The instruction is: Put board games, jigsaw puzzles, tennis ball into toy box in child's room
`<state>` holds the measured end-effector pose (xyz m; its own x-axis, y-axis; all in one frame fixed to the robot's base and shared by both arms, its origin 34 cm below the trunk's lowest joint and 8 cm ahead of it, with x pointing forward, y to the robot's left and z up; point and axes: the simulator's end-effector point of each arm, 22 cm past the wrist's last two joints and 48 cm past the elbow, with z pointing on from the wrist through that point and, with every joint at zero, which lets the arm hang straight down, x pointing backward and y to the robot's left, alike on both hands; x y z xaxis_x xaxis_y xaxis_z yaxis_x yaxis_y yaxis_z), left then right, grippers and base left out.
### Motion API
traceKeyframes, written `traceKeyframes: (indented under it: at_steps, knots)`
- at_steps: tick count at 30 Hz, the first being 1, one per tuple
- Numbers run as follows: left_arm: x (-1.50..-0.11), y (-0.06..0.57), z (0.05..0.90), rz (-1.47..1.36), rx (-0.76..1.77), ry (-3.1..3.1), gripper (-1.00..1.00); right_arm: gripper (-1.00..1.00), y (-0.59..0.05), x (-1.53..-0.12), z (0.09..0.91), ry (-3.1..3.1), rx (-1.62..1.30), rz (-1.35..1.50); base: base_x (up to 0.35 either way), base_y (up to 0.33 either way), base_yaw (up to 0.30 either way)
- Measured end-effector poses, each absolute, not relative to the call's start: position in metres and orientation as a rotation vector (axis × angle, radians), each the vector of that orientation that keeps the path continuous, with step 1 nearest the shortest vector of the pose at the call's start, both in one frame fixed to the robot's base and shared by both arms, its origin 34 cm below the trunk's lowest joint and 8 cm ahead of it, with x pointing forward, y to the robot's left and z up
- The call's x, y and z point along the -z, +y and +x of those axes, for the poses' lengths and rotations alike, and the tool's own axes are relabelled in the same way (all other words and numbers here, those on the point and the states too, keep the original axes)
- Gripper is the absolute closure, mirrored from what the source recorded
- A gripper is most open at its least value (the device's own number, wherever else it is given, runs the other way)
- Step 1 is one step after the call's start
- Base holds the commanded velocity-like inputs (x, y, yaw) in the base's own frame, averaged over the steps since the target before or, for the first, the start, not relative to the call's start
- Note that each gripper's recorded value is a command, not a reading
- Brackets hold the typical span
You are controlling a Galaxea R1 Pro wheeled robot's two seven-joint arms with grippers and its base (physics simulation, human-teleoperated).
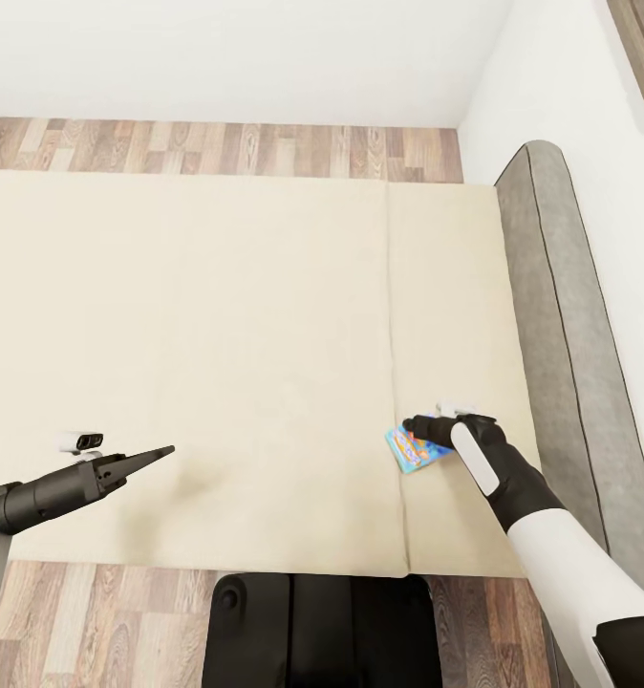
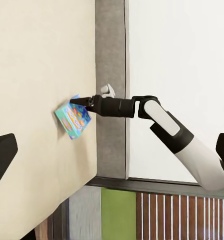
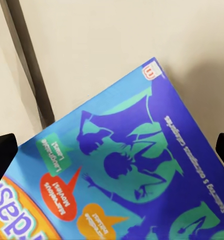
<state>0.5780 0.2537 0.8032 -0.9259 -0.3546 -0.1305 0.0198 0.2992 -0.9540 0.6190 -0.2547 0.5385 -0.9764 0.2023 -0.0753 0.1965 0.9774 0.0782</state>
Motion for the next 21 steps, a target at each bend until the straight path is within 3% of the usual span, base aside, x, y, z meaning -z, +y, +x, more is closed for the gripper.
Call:
traceKeyframes:
  at_steps: [21]
  knots:
    - [-0.803,0.254,0.578,-0.303,1.663,2.255,-1.0,-1.0,-0.264,-0.539,0.606,3.102,-0.116,0.309,0.0,0.0,0.0]
